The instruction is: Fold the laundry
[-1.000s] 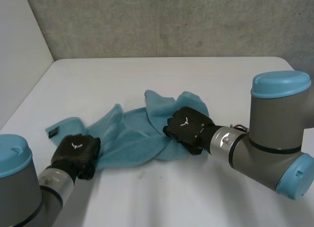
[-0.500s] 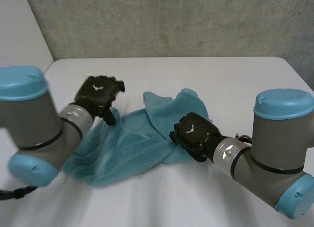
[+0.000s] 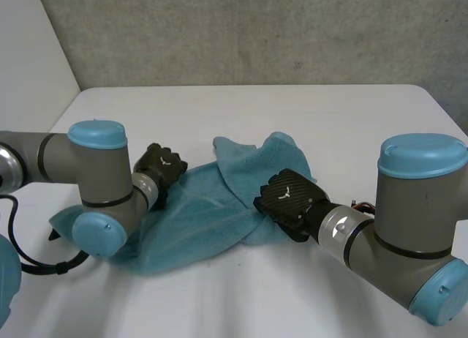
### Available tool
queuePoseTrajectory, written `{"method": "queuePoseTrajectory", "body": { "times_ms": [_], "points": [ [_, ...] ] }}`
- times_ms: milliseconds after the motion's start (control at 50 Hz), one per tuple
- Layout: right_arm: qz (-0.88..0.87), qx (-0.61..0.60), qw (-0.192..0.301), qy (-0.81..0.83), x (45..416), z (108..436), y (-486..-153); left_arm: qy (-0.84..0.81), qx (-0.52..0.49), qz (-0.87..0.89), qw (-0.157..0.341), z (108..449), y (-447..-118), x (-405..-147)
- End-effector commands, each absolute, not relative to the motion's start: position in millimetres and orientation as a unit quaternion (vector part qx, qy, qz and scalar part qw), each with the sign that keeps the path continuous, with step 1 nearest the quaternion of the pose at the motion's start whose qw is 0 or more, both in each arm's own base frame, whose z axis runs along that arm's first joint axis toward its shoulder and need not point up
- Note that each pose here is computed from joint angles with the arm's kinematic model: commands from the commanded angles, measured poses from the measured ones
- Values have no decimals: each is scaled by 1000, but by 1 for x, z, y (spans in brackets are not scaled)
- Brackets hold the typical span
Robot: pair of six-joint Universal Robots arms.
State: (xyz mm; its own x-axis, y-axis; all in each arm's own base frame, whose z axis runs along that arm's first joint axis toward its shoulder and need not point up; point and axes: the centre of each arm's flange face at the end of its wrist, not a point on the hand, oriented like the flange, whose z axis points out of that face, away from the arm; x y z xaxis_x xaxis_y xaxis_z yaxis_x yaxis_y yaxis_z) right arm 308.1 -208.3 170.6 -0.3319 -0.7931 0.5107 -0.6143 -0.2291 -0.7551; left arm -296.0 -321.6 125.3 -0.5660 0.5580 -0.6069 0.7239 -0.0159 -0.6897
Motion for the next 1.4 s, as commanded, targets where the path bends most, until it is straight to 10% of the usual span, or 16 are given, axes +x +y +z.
{"method": "queuePoseTrajectory", "body": {
  "times_ms": [20,380,800,1400],
  "points": [
    [-537,-571,83,615,308,171,-209,700,467,-530,102,122,-324,-292],
    [-568,-504,51,648,296,191,-240,633,370,-661,158,202,-324,-281],
    [-497,-174,224,820,218,203,-291,619,257,-738,78,281,-257,-246],
    [-434,-226,315,813,317,141,-268,553,198,-809,-6,355,-199,-242]
  ]
}}
